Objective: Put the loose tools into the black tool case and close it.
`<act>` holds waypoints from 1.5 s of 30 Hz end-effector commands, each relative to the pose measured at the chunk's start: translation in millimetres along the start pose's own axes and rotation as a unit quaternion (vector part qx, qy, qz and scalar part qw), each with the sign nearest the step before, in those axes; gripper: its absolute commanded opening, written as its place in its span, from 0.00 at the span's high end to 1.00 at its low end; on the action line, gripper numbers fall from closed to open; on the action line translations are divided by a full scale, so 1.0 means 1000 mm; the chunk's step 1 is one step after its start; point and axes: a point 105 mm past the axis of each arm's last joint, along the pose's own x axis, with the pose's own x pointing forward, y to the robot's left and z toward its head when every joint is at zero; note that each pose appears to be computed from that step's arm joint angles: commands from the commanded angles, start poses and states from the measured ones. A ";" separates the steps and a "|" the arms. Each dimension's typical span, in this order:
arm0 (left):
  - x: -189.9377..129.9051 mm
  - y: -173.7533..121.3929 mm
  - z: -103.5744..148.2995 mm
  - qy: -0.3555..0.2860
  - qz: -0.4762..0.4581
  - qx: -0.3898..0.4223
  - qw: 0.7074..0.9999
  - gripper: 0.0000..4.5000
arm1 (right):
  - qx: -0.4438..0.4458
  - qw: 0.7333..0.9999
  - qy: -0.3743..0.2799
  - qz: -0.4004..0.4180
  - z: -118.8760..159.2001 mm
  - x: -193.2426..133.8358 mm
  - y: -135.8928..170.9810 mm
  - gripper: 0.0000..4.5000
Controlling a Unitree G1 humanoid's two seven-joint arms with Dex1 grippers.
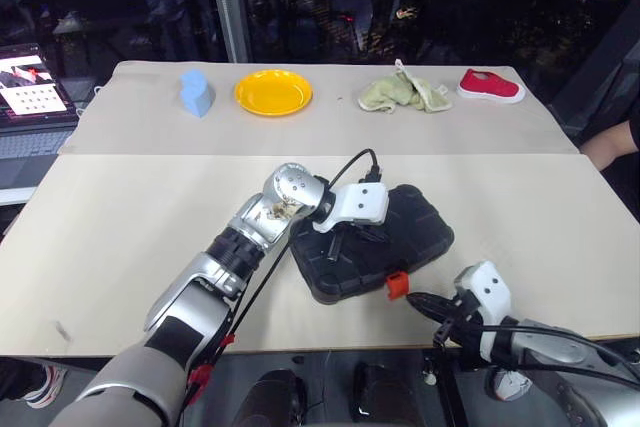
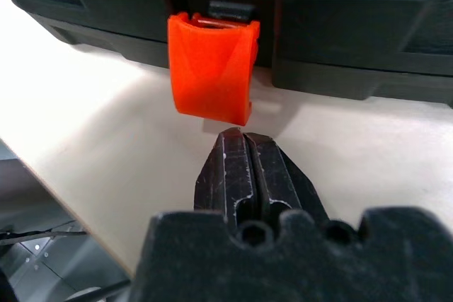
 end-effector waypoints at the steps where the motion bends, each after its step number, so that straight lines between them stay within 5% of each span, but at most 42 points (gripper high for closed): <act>1: 0.004 -0.013 -0.034 0.052 -0.015 -0.053 0.997 0.99 | -0.012 0.999 -0.027 -0.013 0.013 0.007 -0.004 1.00; 21: 0.013 -0.010 -0.030 0.044 -0.003 -0.050 0.998 0.99 | 0.013 0.993 -0.110 0.028 0.071 0.011 0.016 1.00; 45: 0.011 -0.006 -0.032 0.032 0.011 -0.066 0.997 0.99 | 0.003 0.994 -0.101 0.031 0.078 0.005 0.015 1.00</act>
